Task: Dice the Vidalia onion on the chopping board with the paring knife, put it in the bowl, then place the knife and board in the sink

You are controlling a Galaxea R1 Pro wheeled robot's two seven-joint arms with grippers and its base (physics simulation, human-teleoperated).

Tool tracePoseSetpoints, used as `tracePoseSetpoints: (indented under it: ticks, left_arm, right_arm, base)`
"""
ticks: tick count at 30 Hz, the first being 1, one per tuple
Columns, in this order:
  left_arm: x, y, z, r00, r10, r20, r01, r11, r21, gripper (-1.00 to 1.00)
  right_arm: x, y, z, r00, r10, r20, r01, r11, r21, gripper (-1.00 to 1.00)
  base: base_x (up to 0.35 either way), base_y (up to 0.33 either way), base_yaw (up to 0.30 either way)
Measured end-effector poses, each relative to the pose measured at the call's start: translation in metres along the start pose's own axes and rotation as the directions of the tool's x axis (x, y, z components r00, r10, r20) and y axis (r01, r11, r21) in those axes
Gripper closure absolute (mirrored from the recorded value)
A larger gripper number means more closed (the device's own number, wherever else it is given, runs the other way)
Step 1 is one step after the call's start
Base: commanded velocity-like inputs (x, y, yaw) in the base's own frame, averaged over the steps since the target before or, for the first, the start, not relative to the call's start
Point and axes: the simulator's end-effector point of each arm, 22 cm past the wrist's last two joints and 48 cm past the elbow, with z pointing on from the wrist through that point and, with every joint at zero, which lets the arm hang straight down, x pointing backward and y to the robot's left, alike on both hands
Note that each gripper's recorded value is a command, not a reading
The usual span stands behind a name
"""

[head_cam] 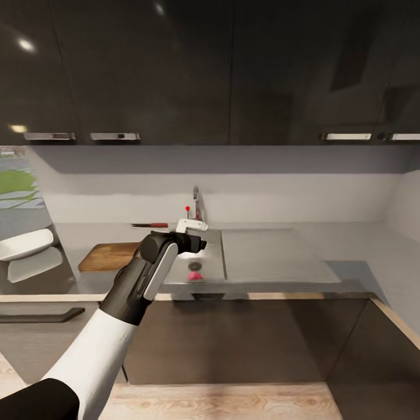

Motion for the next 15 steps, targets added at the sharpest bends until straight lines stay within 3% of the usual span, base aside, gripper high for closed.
tracePoseSetpoints:
  ticks: [3, 5, 7, 11, 15]
  left_arm:
    - [0.003, 0.003, 0.002, 1.000, -0.005, -0.009, 0.005, 1.000, -0.004, -1.00]
    - [0.015, 0.025, 0.010, 0.997, -0.068, -0.045, 0.067, 0.997, -0.031, -1.00]
    - [0.025, 0.031, 0.016, 0.993, -0.091, -0.071, 0.088, 0.995, -0.037, -1.00]
    - [0.046, 0.035, 0.027, 0.986, -0.107, -0.128, 0.101, 0.994, -0.049, -1.00]
    - [0.055, 0.036, 0.031, 0.983, -0.108, -0.150, 0.102, 0.993, -0.052, -1.00]
  right_arm:
    - [0.000, 0.000, 0.000, 1.000, 0.000, 0.000, 0.000, 1.000, 0.000, -1.00]
    - [0.000, 0.000, 0.000, 1.000, 0.000, -0.001, 0.000, 1.000, 0.000, -1.00]
    - [0.000, 0.000, 0.000, 1.000, 0.000, -0.001, 0.000, 1.000, 0.000, -1.00]
    - [0.000, 0.000, 0.000, 1.000, 0.000, -0.001, 0.000, 1.000, 0.000, -1.00]
    - [0.000, 0.000, 0.000, 1.000, 0.000, -0.001, 0.000, 1.000, 0.000, -1.00]
  base:
    - [0.325, 0.009, 0.000]
    - [0.178, 0.014, 0.000]
    - [0.080, 0.006, 0.000]
    - [0.020, 0.002, 0.000]
    - [0.004, 0.000, 0.000]
